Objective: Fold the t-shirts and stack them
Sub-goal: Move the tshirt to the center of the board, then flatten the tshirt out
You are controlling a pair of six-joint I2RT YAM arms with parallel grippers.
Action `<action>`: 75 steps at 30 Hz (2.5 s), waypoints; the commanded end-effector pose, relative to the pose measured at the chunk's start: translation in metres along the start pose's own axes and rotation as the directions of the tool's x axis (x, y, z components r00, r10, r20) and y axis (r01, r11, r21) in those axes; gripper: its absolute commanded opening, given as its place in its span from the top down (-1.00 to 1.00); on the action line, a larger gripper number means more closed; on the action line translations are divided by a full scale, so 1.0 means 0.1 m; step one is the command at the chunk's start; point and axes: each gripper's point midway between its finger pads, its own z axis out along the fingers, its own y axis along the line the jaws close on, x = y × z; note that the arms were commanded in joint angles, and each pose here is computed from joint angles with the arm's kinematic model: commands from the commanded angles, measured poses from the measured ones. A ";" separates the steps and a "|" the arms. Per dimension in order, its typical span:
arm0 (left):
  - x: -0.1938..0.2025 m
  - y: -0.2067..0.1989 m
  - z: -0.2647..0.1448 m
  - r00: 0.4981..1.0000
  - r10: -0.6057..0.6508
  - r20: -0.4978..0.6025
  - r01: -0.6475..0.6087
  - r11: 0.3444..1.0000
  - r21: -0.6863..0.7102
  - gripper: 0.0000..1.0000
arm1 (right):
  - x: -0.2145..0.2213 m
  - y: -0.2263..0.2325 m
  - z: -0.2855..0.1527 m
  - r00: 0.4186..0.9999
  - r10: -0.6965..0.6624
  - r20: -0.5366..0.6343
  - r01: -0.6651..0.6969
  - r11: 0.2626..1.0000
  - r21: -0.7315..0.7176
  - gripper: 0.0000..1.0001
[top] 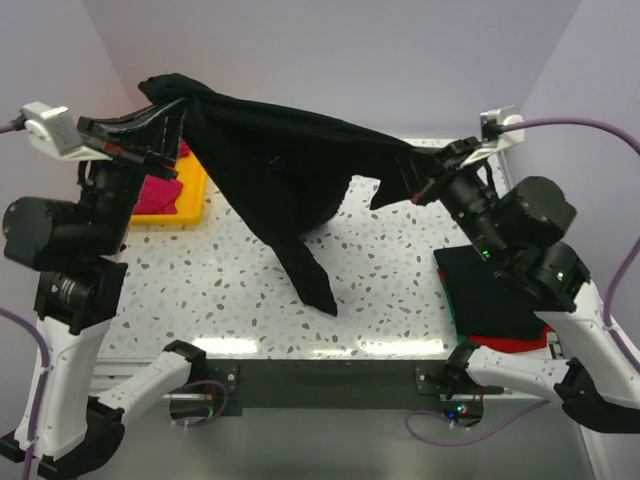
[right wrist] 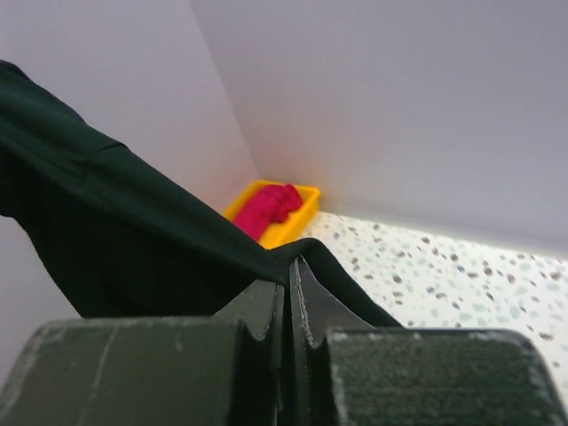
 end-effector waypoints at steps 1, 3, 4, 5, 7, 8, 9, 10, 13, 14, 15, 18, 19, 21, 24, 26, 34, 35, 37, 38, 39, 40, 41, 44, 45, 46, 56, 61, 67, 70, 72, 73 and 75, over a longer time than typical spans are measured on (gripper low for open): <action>-0.82 0.12 -0.20 0.959 0.089 0.268 -0.056 0.990 -0.128 1.00 | -0.47 0.15 -0.24 0.996 0.027 0.081 -0.019 0.995 -0.096 1.00; -0.99 0.14 -0.31 0.942 0.108 0.318 -0.058 0.985 -0.162 1.00 | -0.57 0.28 -0.28 0.995 0.049 0.086 -0.035 0.986 -0.160 1.00; -1.05 0.20 -0.34 0.934 0.126 0.333 -0.062 0.978 -0.198 1.00 | -0.59 0.31 -0.27 0.994 0.063 0.084 -0.048 0.984 -0.174 1.00; -1.08 0.22 -0.36 0.928 0.134 0.348 -0.061 0.975 -0.213 1.00 | -0.60 0.35 -0.26 0.994 0.067 0.081 -0.051 0.981 -0.190 1.00; -1.07 0.31 -0.33 0.924 0.153 0.349 -0.062 0.964 -0.258 1.00 | -0.55 0.43 -0.17 0.995 0.073 0.061 -0.058 0.975 -0.213 1.00; -0.97 0.36 -0.25 0.929 0.157 0.334 -0.066 0.961 -0.268 1.00 | -0.49 0.45 -0.11 0.997 0.070 0.045 -0.059 0.975 -0.213 1.00; -0.90 0.42 -0.19 0.933 0.162 0.322 -0.066 0.955 -0.288 1.00 | -0.44 0.47 -0.05 0.997 0.067 0.035 -0.059 0.975 -0.212 1.00; -0.80 0.48 -0.13 0.938 0.166 0.304 -0.069 0.950 -0.304 1.00 | -0.29 0.48 0.10 0.999 0.053 0.004 -0.051 0.979 -0.199 1.00; -0.24 0.72 0.21 0.965 0.169 0.202 -0.090 0.932 -0.350 1.00 | 0.01 0.44 0.36 0.998 0.020 -0.054 -0.028 0.989 -0.146 1.00; 0.11 0.86 0.40 0.976 0.168 0.141 -0.105 0.923 -0.369 1.00 | 0.26 0.42 0.54 0.994 -0.005 -0.107 -0.007 0.993 -0.118 1.00; 0.32 0.92 0.51 0.981 0.162 0.104 -0.114 0.926 -0.360 1.00 | 0.44 0.37 0.65 0.989 -0.028 -0.146 0.016 0.996 -0.083 1.00; 1.20 1.28 0.93 0.995 0.084 -0.050 -0.096 0.943 -0.320 1.00 | 1.04 0.07 1.01 0.958 -0.102 -0.269 0.120 0.991 0.054 1.00; 1.43 1.38 1.01 0.997 0.021 -0.074 -0.044 0.947 -0.318 1.00 | 1.18 -0.04 1.09 0.949 -0.096 -0.301 0.126 0.988 0.083 1.00; 2.14 1.67 1.25 0.980 -0.053 -0.191 -0.007 0.954 -0.301 1.00 | 1.67 -0.50 1.32 0.905 -0.038 -0.423 0.113 0.982 0.152 1.00; 3.18 1.86 1.53 0.910 -0.180 -0.374 0.077 0.958 -0.275 0.89 | 2.23 -1.39 1.48 0.834 0.170 -0.526 0.013 0.945 0.326 1.00; 3.90 1.95 1.67 0.824 -0.287 -0.488 0.163 0.946 -0.280 0.69 | 2.36 -1.99 1.42 0.808 0.272 -0.523 0.000 0.887 0.461 1.00; 4.62 1.38 1.59 0.645 -0.381 -0.663 0.306 0.923 -0.232 -0.28 | 2.94 -3.09 0.59 0.688 0.556 -0.467 -0.069 0.691 0.720 1.00; 4.73 1.39 1.41 0.622 -0.404 -0.671 0.311 0.913 -0.262 -0.32 | 2.96 -3.09 0.55 0.687 0.559 -0.464 -0.071 0.687 0.723 1.00; 4.46 1.32 1.32 0.632 -0.455 -0.627 0.332 0.890 -0.311 -0.32 | 3.03 -2.99 0.45 0.673 0.576 -0.464 -0.099 0.692 0.716 1.00; 4.59 1.38 1.08 0.596 -0.485 -0.640 0.310 0.874 -0.373 -0.32 | 3.11 -2.93 0.38 0.651 0.595 -0.471 -0.122 0.694 0.710 1.00; 4.55 1.45 0.98 0.607 -0.493 -0.623 0.271 0.865 -0.422 -0.32 | 3.10 -2.91 0.36 0.653 0.594 -0.469 -0.124 0.695 0.708 1.00; 4.48 1.42 0.75 0.589 -0.507 -0.629 0.237 0.853 -0.465 -0.31 | 3.02 -2.87 0.35 0.667 0.586 -0.460 -0.133 0.701 0.701 1.00; 4.44 1.42 0.64 0.593 -0.509 -0.624 0.206 0.845 -0.493 -0.28 | 2.99 -2.84 0.33 0.670 0.583 -0.459 -0.137 0.705 0.696 1.00; 4.28 1.54 0.16 0.614 -0.551 -0.565 0.100 0.765 -0.637 -0.09 | 2.87 -2.77 0.23 0.690 0.571 -0.446 -0.144 0.711 0.689 1.00; 4.25 1.62 0.01 0.630 -0.564 -0.534 0.069 0.725 -0.685 -0.07 | 2.86 -2.73 0.20 0.689 0.572 -0.445 -0.149 0.712 0.686 1.00; 4.07 1.59 -0.08 0.648 -0.589 -0.483 0.096 0.692 -0.716 -0.06 | 2.81 -2.70 0.19 0.695 0.568 -0.441 -0.157 0.718 0.678 1.00; 4.23 2.34 -1.13 0.668 -0.608 -0.428 -0.148 0.456 -0.878 0.07 | 2.42 -2.39 0.02 0.738 0.537 -0.409 -0.210 0.758 0.618 1.00; 4.53 2.72 -1.02 0.656 -0.597 -0.462 -0.247 0.409 -0.879 0.20 | 2.30 -2.29 -0.06 0.752 0.525 -0.398 -0.221 0.771 0.598 1.00; 5.11 3.09 -0.88 0.580 -0.618 -0.530 -0.352 0.397 -0.848 0.39 | 2.21 -2.19 -0.20 0.760 0.512 -0.399 -0.221 0.782 0.582 1.00; 5.33 3.23 -0.89 0.547 -0.632 -0.549 -0.402 0.377 -0.834 0.48 | 2.19 -2.16 -0.28 0.762 0.504 -0.406 -0.208 0.785 0.583 1.00; 5.42 3.27 -0.91 0.534 -0.644 -0.548 -0.414 0.365 -0.834 0.53 | 2.19 -2.14 -0.33 0.762 0.503 -0.407 -0.206 0.785 0.584 1.00; 5.50 3.30 -0.93 0.524 -0.650 -0.551 -0.422 0.364 -0.831 0.55 | 2.19 -2.13 -0.34 0.763 0.503 -0.406 -0.208 0.786 0.582 1.00; 5.58 3.31 -0.91 0.515 -0.655 -0.554 -0.417 0.373 -0.829 0.57 | 2.20 -2.12 -0.37 0.762 0.504 -0.407 -0.211 0.787 0.580 1.00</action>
